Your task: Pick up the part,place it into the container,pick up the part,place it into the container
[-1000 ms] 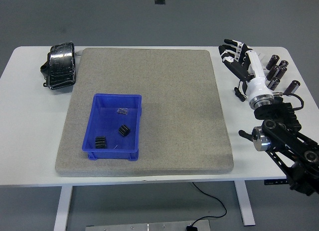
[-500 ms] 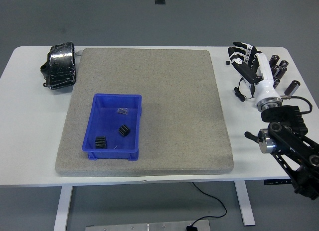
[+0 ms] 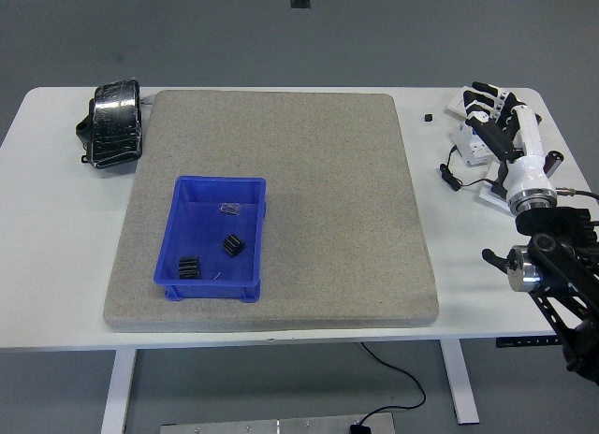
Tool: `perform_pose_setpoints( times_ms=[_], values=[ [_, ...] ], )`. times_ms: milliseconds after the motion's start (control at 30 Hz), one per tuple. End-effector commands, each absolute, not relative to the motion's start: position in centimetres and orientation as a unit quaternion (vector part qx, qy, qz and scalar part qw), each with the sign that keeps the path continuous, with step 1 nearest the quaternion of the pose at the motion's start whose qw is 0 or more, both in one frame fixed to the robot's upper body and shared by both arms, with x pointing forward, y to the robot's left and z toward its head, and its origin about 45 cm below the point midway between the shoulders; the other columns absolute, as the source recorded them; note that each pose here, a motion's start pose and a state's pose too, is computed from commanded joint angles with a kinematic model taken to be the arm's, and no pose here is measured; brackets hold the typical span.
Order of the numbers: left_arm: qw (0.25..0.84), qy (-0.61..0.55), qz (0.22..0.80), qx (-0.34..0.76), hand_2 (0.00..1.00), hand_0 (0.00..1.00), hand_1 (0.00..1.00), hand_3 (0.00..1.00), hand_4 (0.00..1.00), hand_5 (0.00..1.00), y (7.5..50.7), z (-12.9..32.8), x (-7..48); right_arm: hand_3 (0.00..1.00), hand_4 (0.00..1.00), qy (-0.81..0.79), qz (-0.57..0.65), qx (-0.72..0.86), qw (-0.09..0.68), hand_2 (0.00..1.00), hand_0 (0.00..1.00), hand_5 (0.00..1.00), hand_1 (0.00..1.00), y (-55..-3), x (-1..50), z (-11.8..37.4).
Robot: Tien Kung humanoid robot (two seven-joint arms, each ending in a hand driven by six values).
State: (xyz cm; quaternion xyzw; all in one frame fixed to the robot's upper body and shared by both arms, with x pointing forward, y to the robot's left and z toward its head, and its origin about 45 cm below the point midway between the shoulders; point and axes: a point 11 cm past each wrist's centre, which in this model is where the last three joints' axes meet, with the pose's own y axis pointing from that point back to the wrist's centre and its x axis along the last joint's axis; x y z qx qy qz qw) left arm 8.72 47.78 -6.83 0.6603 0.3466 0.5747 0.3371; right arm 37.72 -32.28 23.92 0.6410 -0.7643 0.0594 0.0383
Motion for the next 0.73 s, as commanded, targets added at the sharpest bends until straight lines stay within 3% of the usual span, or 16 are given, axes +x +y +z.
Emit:
perform_pose_setpoints(
  times_ms=[733],
  values=[
    [0.344, 0.358, 0.569, 0.656, 0.585, 0.661, 0.641, 0.558, 0.634, 0.625, 46.5, -7.8, 7.7, 0.709, 0.68, -0.742, 0.048, 0.668, 0.013, 0.732, 0.713, 0.404, 0.733, -33.2, 37.5, 25.2]
  ],
)
